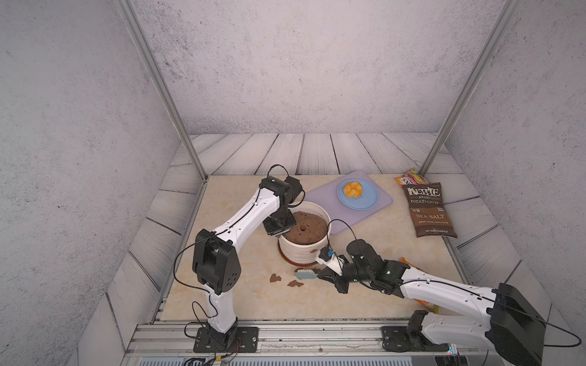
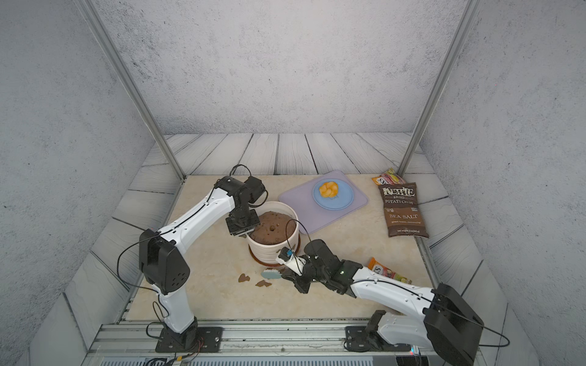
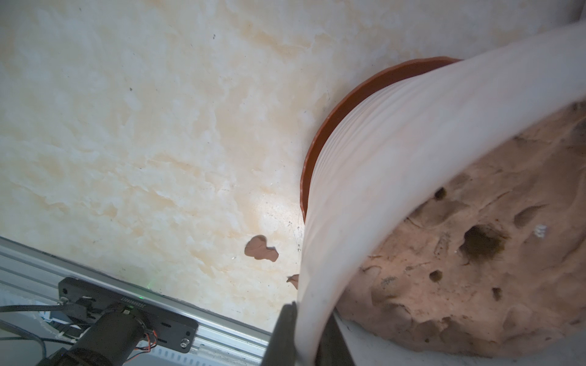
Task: Scrub the dried mud off the ceramic pot
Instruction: Rotate the pot on the tray.
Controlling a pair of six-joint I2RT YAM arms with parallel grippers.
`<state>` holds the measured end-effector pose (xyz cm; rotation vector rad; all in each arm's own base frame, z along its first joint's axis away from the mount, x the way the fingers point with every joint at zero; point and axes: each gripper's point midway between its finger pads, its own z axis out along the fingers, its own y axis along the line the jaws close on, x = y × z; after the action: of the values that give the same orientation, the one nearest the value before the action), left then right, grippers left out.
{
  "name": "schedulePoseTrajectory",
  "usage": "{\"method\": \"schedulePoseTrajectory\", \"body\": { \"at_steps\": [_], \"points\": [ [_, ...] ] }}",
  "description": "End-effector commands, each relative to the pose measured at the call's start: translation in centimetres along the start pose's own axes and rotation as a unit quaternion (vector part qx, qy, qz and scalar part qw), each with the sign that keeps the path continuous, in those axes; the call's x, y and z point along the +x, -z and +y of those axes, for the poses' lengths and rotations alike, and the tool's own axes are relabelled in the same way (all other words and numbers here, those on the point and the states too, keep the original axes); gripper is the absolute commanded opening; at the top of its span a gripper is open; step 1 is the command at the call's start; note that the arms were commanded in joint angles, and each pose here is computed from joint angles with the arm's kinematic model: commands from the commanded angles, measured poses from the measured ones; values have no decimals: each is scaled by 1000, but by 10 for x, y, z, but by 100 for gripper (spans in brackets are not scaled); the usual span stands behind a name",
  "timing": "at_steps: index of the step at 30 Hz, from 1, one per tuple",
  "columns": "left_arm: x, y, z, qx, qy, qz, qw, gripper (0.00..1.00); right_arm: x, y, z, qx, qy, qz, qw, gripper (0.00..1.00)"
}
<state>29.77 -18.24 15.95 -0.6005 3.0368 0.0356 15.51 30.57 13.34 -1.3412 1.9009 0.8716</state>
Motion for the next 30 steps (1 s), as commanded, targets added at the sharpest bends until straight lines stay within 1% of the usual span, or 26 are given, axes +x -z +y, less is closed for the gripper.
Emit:
{"method": "schedulePoseTrajectory", "body": {
  "at_steps": [1,7,16,24,30],
  "points": [
    [-7,-22,2,-33,-40,2,999,4,-21,10,0,7,13,-12,1000,0],
    [-14,-19,8,-46,-68,-17,996,3,-44,17,-5,24,36,-28,999,0],
    [-22,-19,16,-65,-117,-25,991,3,-65,26,-9,-13,37,-39,998,0],
    [-32,-18,12,-67,-173,-31,982,3,-70,33,-35,11,28,-40,999,0],
    [-31,-22,10,-64,-201,-23,977,3,-62,30,-52,28,18,-28,999,0]
  ]
}}
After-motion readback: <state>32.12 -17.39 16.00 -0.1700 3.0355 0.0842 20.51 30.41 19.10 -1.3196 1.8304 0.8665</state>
